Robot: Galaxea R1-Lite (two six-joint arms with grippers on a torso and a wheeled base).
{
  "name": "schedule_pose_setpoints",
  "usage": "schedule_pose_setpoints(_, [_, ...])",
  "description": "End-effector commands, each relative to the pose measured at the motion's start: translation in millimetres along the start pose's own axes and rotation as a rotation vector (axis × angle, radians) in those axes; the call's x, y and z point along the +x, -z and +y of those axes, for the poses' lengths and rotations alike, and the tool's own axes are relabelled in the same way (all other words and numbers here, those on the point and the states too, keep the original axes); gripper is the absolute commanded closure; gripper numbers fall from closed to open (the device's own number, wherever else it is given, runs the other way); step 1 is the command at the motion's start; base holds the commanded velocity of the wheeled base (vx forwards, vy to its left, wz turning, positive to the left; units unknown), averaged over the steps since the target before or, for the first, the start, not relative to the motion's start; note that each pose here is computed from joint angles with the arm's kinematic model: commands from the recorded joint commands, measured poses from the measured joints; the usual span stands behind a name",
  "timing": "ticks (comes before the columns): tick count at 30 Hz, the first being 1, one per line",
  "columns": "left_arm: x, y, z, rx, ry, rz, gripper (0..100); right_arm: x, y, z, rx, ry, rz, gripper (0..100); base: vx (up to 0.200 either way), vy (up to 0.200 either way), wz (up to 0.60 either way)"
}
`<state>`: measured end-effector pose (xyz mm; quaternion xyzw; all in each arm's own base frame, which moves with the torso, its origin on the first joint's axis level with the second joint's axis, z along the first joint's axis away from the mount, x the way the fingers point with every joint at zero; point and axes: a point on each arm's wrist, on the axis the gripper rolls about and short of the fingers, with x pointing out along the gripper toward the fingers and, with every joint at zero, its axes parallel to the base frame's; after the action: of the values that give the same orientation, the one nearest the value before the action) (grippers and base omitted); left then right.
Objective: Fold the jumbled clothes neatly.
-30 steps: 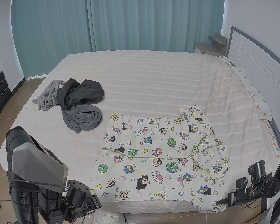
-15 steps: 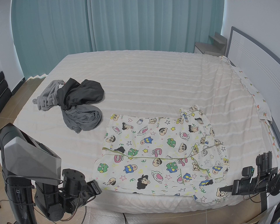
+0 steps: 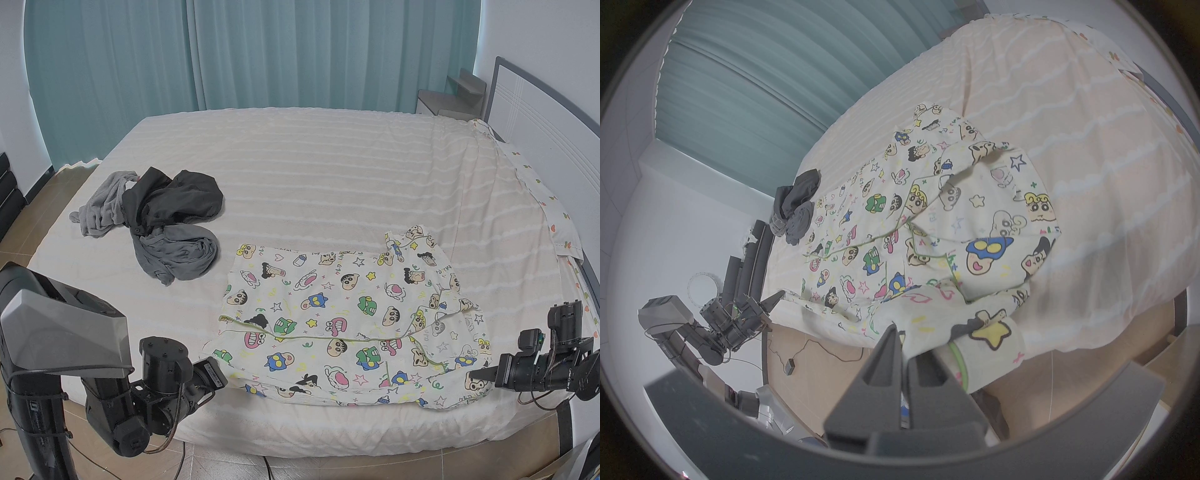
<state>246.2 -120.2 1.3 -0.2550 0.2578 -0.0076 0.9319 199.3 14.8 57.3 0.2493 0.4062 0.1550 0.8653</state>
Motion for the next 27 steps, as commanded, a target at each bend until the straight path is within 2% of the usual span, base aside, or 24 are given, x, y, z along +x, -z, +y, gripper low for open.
schedule_pose_setpoints(1, [10, -12, -6, -0.016, 0.006, -0.032, 100, 7, -11, -3, 0.013, 0.004, -0.017, 100, 0.000, 0.000, 0.00])
schedule_pose_setpoints(14, [44, -40, -26, -0.033, -0.019, -0.044, 100, 35, -29, -26, 0.079, 0.010, -0.106, 100, 0.000, 0.000, 0.00])
schedule_pose_setpoints(21, [59, -52, -35, -0.034, -0.039, -0.030, 100, 53, -29, -37, 0.069, 0.017, -0.160, 100, 0.000, 0.000, 0.00])
schedule_pose_setpoints(27, [78, -58, -34, -0.044, -0.064, -0.032, 100, 64, -33, -42, 0.058, -0.005, -0.216, 100, 0.000, 0.000, 0.00])
